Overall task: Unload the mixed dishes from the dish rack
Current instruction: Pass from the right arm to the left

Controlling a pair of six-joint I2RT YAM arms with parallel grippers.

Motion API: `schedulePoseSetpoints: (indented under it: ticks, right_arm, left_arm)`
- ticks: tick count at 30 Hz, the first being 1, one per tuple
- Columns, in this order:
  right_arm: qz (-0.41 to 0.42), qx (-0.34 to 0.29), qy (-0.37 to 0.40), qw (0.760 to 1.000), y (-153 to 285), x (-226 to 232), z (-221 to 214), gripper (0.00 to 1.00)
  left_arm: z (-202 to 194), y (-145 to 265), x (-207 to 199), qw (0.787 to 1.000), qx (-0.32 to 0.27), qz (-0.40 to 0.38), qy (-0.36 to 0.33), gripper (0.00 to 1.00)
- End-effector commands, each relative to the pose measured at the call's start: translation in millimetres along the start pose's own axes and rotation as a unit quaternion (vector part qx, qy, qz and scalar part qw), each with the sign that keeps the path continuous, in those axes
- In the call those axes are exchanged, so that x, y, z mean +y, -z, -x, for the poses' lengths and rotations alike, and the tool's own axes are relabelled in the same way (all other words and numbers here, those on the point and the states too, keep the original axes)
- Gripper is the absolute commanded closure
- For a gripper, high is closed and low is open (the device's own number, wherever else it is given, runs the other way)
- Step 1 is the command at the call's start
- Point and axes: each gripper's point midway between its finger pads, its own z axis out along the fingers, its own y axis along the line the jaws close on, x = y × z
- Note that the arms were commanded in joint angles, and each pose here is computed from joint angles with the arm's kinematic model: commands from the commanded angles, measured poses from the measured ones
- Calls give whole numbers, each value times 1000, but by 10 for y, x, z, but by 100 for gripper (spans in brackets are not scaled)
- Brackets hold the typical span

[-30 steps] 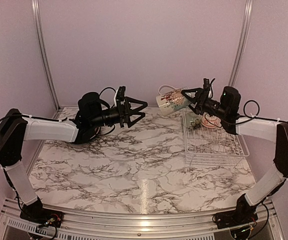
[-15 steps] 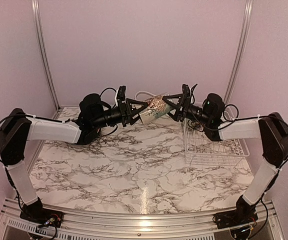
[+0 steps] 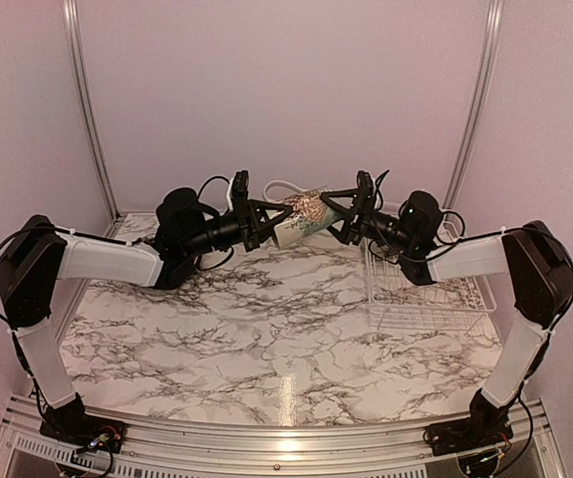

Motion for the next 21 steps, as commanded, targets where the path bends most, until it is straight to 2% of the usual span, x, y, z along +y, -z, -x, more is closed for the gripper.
schedulePoseSetpoints:
  ticks: [1,2,9,11,12,15,18,21]
  right_arm:
    - [53,-15,63,996,-68,411,124,100]
    - [49,-15,65,997,-68,392,119,96]
    - [1,-17,90,996,-70,210,130,59]
    - [-18,-17,93,995,-57,129,134,44]
    - [-30,-17,96,995,-52,84,136,34]
    - [-71,-15,106,992,-23,-60,138,15]
    - [-99,-15,110,989,22,-167,138,6]
    - [-110,-13,104,988,68,-264,118,3]
  left_arm:
    - [91,7,-48,1000,-5,-15,-12,96]
    - [101,19,-49,1000,-5,-15,-11,100]
    - [232,181,-17,1000,-17,1,-13,100]
    - [268,241,13,1000,-20,13,-16,100]
    - [289,275,23,999,-22,18,-19,100]
    - [354,388,70,999,-29,36,-25,100]
    - [419,502,98,998,-36,50,-29,100]
    - [483,625,95,996,-43,63,-39,100]
